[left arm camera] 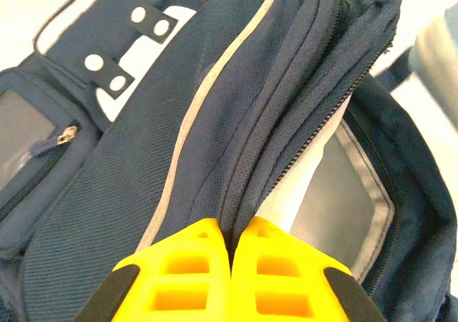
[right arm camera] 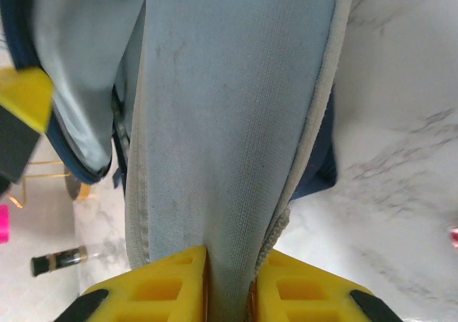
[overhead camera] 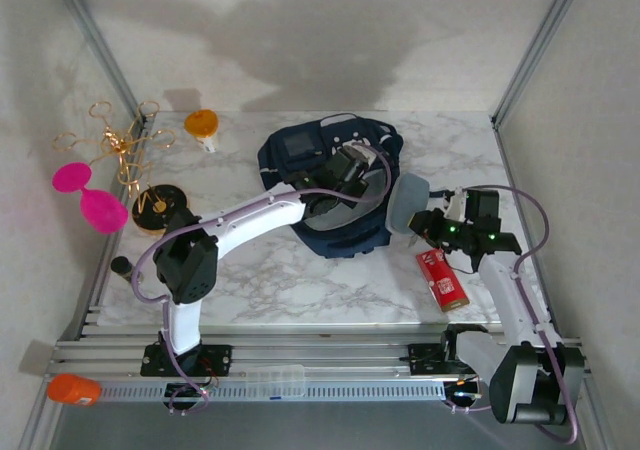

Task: Pack the student bag
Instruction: Open the student bag at the center of the table, then place the pencil pouch in the student bag.

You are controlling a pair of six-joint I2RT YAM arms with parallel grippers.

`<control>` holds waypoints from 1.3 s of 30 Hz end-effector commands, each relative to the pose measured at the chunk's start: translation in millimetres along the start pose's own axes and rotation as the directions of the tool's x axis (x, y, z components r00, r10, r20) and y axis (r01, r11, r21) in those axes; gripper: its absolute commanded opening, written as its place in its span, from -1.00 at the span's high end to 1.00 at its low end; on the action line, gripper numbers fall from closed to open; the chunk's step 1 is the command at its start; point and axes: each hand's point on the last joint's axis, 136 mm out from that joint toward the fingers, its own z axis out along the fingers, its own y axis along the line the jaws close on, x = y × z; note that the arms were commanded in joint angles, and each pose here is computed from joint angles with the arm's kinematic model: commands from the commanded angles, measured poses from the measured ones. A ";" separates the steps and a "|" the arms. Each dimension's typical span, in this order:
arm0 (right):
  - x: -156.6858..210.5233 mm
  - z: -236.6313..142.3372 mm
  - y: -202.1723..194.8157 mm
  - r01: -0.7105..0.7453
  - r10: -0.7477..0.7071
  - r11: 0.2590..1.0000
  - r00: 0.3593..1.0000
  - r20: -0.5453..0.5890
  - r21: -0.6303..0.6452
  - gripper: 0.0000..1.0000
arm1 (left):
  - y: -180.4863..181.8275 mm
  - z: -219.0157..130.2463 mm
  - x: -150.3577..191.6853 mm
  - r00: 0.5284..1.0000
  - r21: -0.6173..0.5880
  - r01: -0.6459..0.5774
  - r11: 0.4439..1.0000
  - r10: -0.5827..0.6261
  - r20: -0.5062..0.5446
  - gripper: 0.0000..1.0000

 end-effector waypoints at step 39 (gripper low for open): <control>-66.3 194.0 56.6 0.103 -0.100 0.992 0.994 0.044 -0.070 0.75 | 15.4 -72.4 -72.4 0.813 -0.063 0.573 0.817 -0.556 0.170 1.00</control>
